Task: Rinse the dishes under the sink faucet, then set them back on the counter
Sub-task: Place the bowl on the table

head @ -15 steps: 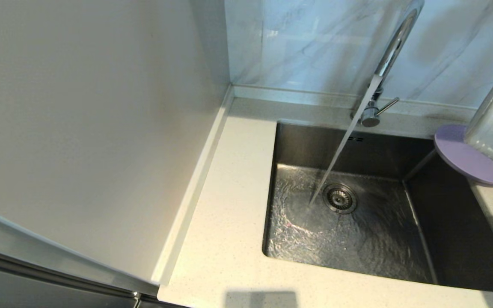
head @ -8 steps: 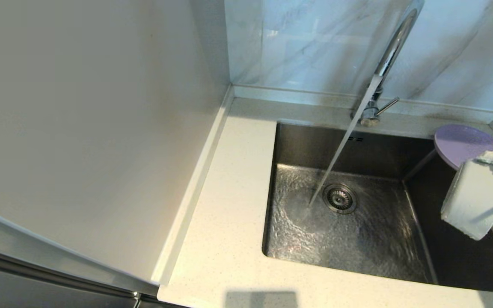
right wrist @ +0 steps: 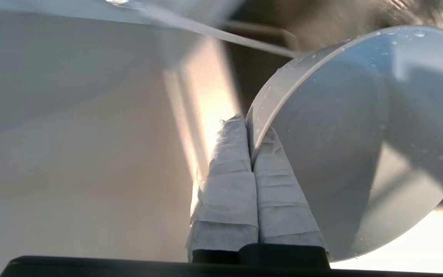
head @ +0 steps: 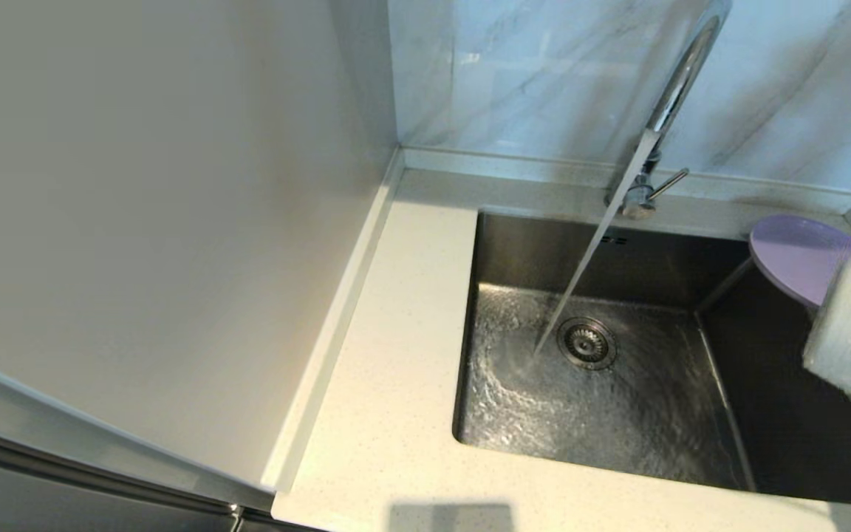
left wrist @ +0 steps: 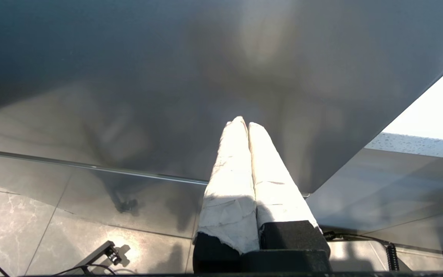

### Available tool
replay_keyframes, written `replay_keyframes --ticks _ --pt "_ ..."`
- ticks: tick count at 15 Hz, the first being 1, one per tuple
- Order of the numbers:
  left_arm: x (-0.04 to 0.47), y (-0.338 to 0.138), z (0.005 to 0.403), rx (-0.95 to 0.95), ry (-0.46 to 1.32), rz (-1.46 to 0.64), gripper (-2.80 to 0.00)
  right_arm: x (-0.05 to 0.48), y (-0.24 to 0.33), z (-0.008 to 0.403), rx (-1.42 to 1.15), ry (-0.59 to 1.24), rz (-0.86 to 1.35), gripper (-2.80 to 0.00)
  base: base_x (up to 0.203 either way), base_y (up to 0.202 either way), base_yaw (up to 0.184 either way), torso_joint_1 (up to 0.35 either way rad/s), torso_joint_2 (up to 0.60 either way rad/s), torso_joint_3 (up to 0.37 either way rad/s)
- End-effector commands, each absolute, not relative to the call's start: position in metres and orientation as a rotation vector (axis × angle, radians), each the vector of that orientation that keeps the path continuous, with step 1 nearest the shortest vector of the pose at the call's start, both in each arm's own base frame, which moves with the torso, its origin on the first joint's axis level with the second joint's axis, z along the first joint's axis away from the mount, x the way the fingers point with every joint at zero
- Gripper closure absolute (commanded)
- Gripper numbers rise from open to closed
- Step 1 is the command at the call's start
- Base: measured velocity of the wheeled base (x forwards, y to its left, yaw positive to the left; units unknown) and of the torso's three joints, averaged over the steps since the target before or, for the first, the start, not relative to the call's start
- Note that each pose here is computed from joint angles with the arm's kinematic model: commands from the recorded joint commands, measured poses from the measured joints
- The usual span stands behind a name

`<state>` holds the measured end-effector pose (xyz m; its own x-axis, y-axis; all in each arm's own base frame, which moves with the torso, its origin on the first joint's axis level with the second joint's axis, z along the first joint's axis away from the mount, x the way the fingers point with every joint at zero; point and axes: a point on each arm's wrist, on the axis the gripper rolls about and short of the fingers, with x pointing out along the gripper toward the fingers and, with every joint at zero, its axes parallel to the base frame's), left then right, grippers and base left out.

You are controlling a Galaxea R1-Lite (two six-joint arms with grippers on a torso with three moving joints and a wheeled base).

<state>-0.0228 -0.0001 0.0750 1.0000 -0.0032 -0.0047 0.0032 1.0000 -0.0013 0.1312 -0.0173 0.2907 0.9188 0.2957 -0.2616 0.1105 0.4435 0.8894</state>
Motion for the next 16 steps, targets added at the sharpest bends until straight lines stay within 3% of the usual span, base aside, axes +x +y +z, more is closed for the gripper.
replay_keyframes --ticks 1,4,10,16 --pt "-0.023 0.000 0.075 -0.002 0.005 -0.003 0.00 0.132 -0.019 0.265 1.148 0.521 -0.056 0.00 0.000 0.000 0.000 0.000 0.00 0.000" --pt "-0.023 0.000 0.075 -0.002 0.005 -0.003 0.00 0.127 -0.023 0.255 0.913 0.503 -0.266 0.00 0.000 0.000 0.000 0.000 0.00 0.000" --pt "-0.023 0.000 0.075 -0.002 0.005 -0.003 0.00 0.096 -0.022 0.243 0.374 0.489 -0.350 0.00 0.000 0.000 0.000 0.000 0.00 0.000" --pt "-0.023 0.000 0.075 -0.002 0.005 -0.003 0.00 0.083 -0.029 0.198 0.244 0.721 -0.435 0.00 0.000 0.000 0.000 0.000 0.00 0.000"
